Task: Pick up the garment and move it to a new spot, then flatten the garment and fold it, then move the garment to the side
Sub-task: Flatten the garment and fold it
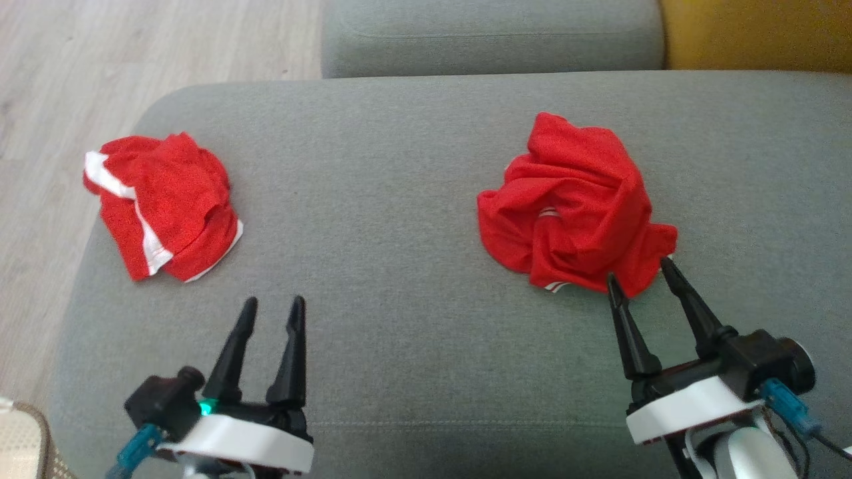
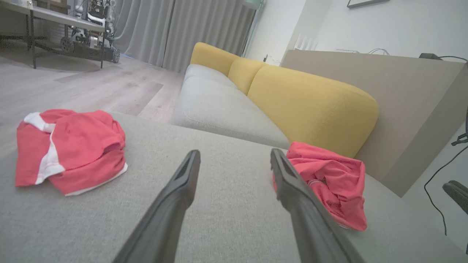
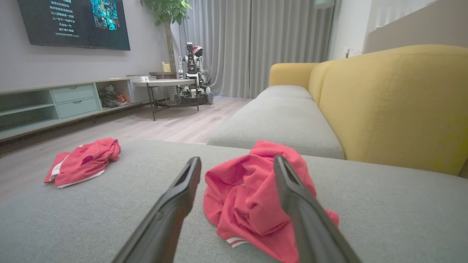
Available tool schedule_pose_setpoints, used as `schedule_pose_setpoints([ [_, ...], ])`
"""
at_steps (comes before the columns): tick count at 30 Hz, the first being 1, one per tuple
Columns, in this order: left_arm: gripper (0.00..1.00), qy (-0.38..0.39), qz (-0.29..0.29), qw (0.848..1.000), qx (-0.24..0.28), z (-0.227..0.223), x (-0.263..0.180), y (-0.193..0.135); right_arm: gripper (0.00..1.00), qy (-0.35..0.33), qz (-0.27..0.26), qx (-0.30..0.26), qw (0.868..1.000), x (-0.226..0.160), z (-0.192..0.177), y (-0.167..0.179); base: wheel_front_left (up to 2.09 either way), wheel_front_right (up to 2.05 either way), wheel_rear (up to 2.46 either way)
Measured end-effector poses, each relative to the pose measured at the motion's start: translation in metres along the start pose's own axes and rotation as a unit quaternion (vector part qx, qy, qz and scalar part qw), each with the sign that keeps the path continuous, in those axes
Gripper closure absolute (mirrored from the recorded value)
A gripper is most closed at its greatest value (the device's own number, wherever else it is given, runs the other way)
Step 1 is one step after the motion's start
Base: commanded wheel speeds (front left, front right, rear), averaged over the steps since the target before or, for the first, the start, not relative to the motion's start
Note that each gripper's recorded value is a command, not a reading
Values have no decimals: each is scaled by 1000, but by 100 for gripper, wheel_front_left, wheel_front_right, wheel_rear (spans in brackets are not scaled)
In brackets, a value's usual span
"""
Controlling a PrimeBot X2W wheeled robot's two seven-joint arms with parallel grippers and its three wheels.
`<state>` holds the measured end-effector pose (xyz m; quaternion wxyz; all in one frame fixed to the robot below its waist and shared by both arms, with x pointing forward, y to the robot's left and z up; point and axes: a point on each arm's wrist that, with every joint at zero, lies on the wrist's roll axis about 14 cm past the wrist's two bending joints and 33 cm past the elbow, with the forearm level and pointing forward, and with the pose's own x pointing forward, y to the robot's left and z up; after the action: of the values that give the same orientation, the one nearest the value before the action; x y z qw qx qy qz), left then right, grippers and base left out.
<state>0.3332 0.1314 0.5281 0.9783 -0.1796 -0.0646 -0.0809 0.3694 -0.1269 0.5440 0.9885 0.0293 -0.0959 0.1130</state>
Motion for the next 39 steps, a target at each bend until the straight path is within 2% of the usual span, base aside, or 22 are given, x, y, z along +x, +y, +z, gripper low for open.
schedule_pose_setpoints([
  [13,0,20,34,999,-5,-12,-2,19,0,61,59,-9,996,31,-47,31,0,0,0],
  [18,0,34,45,998,-5,-21,4,27,0,113,87,-23,990,51,-88,43,0,0,0],
  [22,0,30,50,998,-8,-19,15,34,0,151,96,-45,983,64,-117,42,0,0,0],
  [27,0,44,56,997,-11,-28,14,36,0,204,92,-53,973,61,-152,35,0,0,0],
  [38,0,54,70,996,-4,-35,22,49,0,239,87,-73,964,79,-182,26,0,0,0],
  [39,0,53,72,996,-7,-34,23,50,38,247,86,-71,963,77,-186,25,0,0,0],
])
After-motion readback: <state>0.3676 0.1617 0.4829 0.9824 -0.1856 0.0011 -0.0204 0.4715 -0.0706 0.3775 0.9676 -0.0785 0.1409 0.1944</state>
